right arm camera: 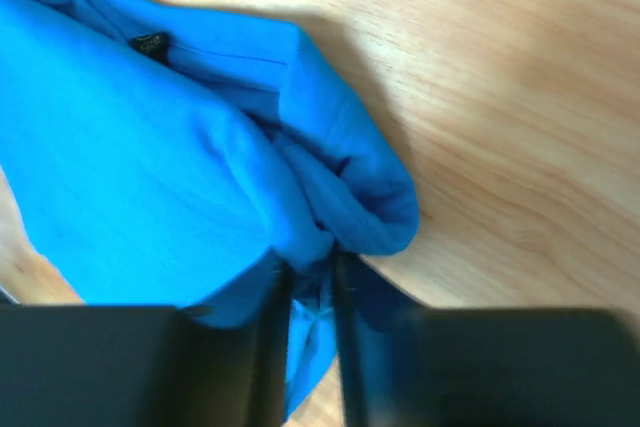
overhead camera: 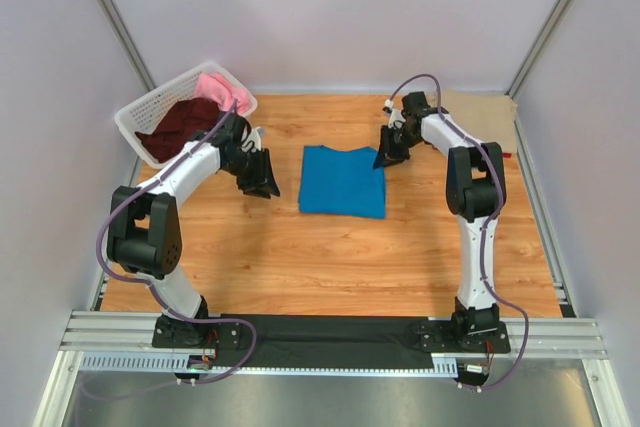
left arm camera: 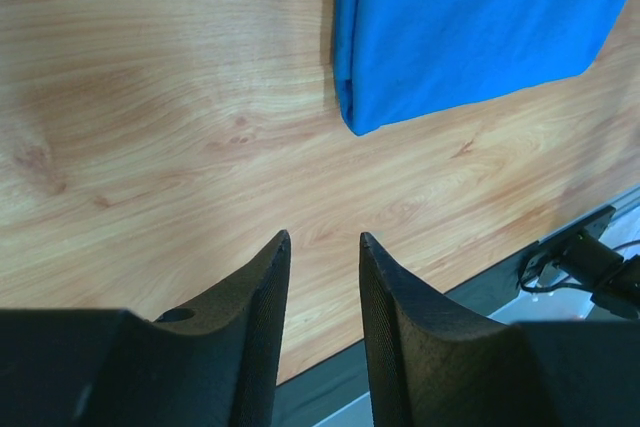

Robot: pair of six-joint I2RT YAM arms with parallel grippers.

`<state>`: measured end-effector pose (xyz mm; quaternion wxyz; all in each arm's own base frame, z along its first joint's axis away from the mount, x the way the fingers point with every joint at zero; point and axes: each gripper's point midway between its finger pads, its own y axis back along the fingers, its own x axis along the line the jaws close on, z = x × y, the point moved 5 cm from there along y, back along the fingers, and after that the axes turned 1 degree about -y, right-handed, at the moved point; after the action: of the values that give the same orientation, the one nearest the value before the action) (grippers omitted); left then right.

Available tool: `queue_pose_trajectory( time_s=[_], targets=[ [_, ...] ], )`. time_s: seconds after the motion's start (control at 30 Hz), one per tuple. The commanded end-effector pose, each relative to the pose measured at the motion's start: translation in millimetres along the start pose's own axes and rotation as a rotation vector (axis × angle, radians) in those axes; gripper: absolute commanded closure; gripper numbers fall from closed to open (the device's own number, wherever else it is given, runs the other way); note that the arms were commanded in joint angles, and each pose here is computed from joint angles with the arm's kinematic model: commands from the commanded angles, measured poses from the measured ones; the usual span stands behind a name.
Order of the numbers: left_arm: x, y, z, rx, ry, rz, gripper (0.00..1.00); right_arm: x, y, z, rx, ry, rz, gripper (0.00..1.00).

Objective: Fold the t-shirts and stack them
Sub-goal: Neatly place the folded tshirt to the corner

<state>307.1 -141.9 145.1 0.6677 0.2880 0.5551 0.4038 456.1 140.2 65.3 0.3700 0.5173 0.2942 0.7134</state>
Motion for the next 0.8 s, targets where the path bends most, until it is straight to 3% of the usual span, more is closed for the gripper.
queue_pose_trajectory(
  time_s=[0.0,0.07,0.4,0.77],
  targets=[
    [-6,-1,4,-0.026,-0.025,-0.033,0.59,-22,9,13,-0.101,0.052,-0.231,0.91],
    [-4,-4,0,-0.019,-0.024,-0.033,0.60,-16,32,26,-0.168,0.112,-0.277,1.00],
    [-5,-27,-3,-0.003,0.000,-0.082,0.61,-14,121,44,-0.292,0.239,-0.599,1.00],
    [2,-43,-9,0.033,-0.003,-0.085,0.61,-30,173,61,-0.380,0.289,-0.845,1.00]
  ],
)
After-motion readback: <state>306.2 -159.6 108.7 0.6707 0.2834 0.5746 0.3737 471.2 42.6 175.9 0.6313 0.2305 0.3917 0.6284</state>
